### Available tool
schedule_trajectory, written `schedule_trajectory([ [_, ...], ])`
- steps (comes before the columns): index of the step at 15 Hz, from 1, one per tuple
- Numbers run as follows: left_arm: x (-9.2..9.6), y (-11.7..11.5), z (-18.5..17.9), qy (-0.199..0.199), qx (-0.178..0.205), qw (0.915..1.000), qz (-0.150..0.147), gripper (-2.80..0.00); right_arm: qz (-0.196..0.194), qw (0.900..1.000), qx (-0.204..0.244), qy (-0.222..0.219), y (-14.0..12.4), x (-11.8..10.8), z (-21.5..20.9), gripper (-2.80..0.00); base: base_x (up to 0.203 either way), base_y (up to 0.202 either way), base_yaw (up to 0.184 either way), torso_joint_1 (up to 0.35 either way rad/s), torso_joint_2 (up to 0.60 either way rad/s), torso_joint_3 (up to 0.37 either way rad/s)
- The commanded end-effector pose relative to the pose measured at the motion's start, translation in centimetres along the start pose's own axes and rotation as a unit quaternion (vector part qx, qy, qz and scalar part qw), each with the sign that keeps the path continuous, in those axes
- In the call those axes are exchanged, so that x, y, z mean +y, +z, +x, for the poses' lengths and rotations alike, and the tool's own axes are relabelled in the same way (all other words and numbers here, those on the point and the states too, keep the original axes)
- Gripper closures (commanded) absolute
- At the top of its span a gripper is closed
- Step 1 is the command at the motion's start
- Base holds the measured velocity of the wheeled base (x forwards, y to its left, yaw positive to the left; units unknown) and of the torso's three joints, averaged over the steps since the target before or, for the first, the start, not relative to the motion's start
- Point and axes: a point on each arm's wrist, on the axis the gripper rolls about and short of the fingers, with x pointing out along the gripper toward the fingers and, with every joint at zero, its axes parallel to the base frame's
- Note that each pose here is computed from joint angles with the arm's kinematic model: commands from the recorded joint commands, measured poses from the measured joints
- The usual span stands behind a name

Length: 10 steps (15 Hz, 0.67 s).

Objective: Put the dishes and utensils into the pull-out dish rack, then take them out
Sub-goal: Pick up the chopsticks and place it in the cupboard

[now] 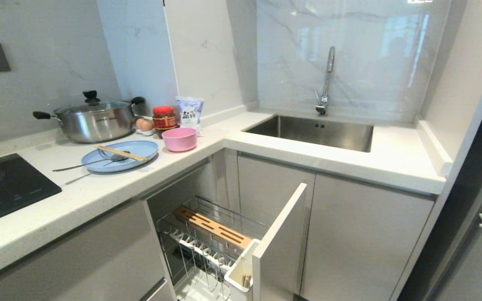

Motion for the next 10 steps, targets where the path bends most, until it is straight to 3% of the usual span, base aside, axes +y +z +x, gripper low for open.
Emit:
schedule_trajectory([
  [1, 0.0, 0.02, 0.0, 0.0, 0.0, 1.0, 0.0, 0.0, 0.0, 1.0, -0.002, 0.0, 0.0, 0.0, -0.03, 0.0, 0.0, 0.0, 0.0, 0.002, 0.0, -0.203],
  [10, 0.01, 0.06, 0.0, 0.002, -0.003, 1.0, -0.002, 0.0, 0.0, 1.0, -0.002, 0.0, 0.0, 0.0, -0.02, 0.0, 0.0, 0.0, 0.0, 0.002, 0.0, -0.198],
])
